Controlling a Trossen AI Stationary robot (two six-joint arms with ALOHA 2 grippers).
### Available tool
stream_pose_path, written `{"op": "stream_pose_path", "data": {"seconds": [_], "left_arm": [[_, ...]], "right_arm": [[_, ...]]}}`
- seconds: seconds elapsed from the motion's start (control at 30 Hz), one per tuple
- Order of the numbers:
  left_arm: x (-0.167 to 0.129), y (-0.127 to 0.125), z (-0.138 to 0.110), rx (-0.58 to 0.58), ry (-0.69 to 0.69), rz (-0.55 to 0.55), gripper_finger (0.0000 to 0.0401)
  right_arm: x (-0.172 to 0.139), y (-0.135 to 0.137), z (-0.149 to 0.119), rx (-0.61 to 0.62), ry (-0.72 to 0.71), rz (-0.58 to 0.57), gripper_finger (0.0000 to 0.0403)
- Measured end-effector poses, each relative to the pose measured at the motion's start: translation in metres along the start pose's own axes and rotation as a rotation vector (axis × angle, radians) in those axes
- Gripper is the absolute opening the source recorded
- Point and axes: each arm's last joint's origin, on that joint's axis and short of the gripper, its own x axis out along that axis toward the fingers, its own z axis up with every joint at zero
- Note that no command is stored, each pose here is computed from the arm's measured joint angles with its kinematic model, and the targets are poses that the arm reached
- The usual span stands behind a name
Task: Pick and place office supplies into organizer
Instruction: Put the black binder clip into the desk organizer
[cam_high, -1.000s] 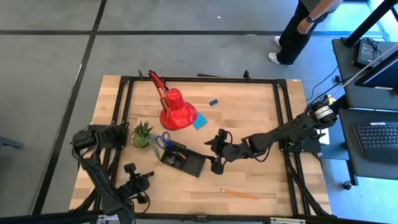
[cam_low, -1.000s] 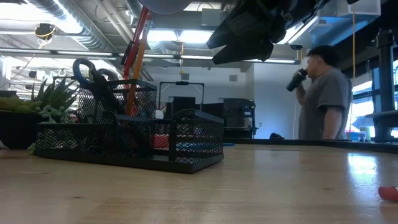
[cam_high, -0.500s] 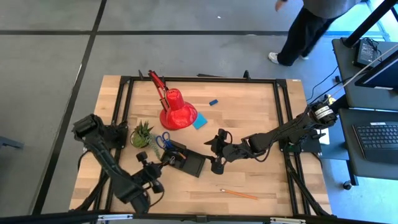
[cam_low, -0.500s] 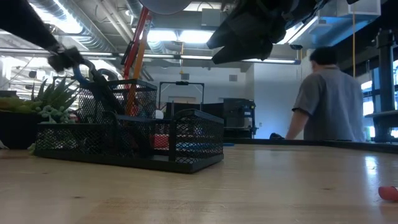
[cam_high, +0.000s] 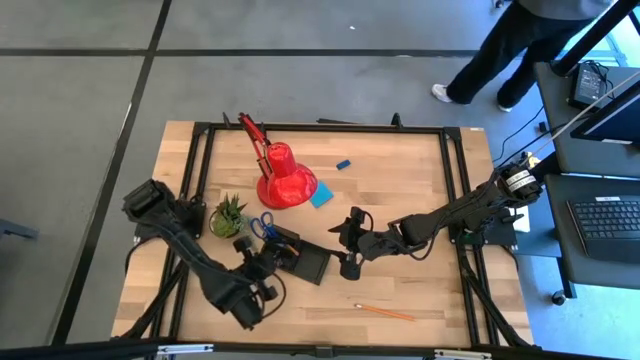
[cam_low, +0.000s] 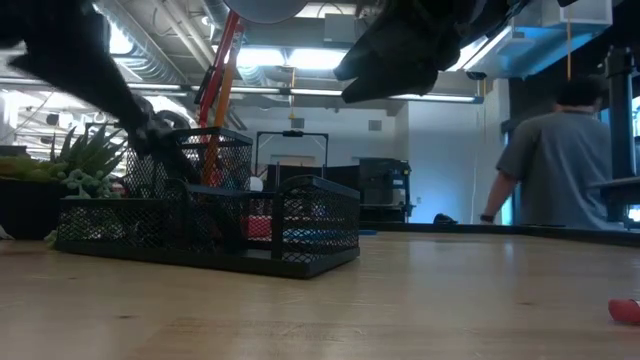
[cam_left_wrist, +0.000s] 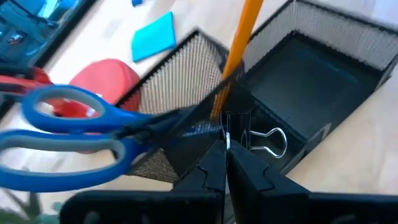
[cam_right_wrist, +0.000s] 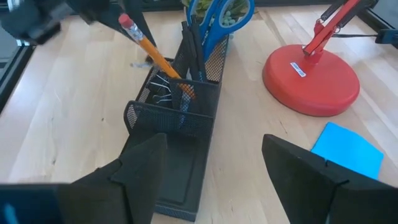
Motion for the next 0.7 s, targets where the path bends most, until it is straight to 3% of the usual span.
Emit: {"op": "stream_pose_path", "data": {"seconds": [0.37,0.7], "left_arm": [[0.034,0.004,-0.019,-0.079,0.031,-0.012,0.0003],[0.038,0.004,-0.021,-0.069,0.041,-0.024,0.0005]], "right_arm": [[0.0,-0.001,-0.003,-0.011,0.029,-0.008,0.0267],[0.0,-0.001,-0.003,-0.011,0.029,-0.008,0.0267]]}}
